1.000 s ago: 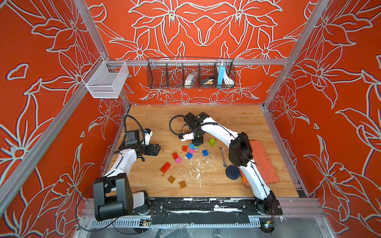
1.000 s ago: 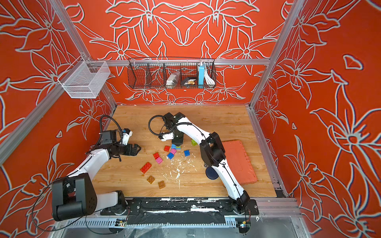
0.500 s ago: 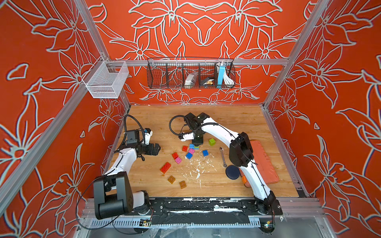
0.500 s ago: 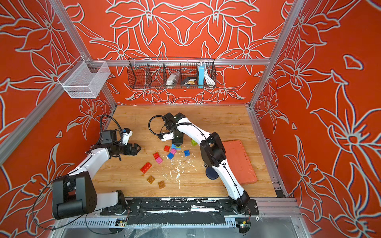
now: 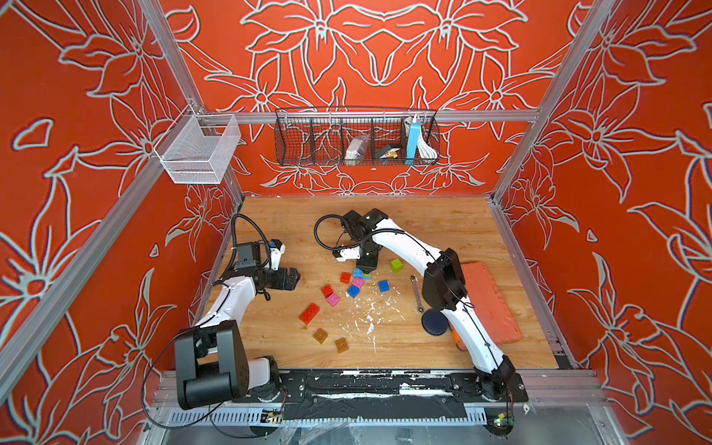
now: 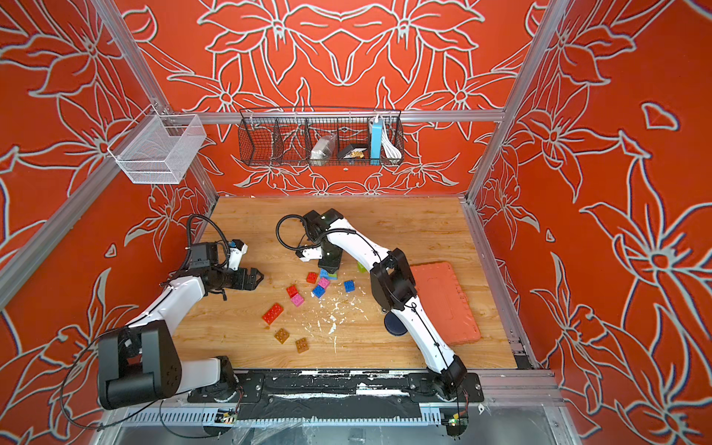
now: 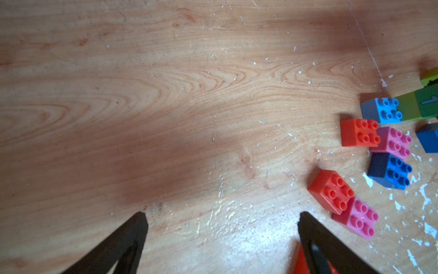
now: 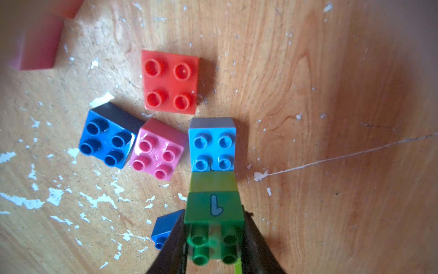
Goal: Assemble the letter h with lego
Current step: Pick up the lego brick from the center of the board, then place the lego brick at the center of the board.
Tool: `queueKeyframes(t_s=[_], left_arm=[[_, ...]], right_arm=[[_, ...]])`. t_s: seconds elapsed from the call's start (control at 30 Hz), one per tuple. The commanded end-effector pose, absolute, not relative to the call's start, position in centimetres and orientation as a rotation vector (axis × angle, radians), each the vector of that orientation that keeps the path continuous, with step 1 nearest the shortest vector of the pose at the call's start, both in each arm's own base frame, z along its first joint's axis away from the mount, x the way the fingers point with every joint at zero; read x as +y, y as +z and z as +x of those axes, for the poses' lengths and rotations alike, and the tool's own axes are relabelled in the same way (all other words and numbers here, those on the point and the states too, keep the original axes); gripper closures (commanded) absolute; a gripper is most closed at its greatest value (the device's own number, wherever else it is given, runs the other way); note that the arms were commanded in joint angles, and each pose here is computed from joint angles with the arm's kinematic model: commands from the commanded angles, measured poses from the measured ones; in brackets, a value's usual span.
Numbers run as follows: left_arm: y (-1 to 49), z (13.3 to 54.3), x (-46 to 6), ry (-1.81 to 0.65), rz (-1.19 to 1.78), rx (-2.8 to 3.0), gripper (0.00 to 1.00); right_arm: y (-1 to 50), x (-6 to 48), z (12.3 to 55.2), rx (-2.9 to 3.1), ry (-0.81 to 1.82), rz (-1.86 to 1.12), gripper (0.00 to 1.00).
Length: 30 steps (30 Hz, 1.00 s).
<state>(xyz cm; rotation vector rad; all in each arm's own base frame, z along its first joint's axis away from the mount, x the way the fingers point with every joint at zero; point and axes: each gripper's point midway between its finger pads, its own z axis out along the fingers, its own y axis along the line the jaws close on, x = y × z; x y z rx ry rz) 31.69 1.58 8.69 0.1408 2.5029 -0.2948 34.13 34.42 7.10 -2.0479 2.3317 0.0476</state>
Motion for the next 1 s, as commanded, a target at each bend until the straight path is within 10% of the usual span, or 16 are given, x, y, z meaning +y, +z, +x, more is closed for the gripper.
queueKeyframes(t_s=[0.0,0.37,0.97], left_arm=[[9.4,31.8,1.6,-0.291,0.163,2.485,0.0],[9.6,31.8,1.4,-0.291,0.173,2.468,0.0],[9.6,31.7,1.3,-0.286,0.181,2.469,0.0]], right_arm=[[8.6,32.6,32.9,2.504,-0.026,-1.948,0.83],[16.9,28.7,28.4,2.662,-0.011,-1.418,0.83],[6.2,24.8,21.5,2.729,-0.181,-1.346,0.84]])
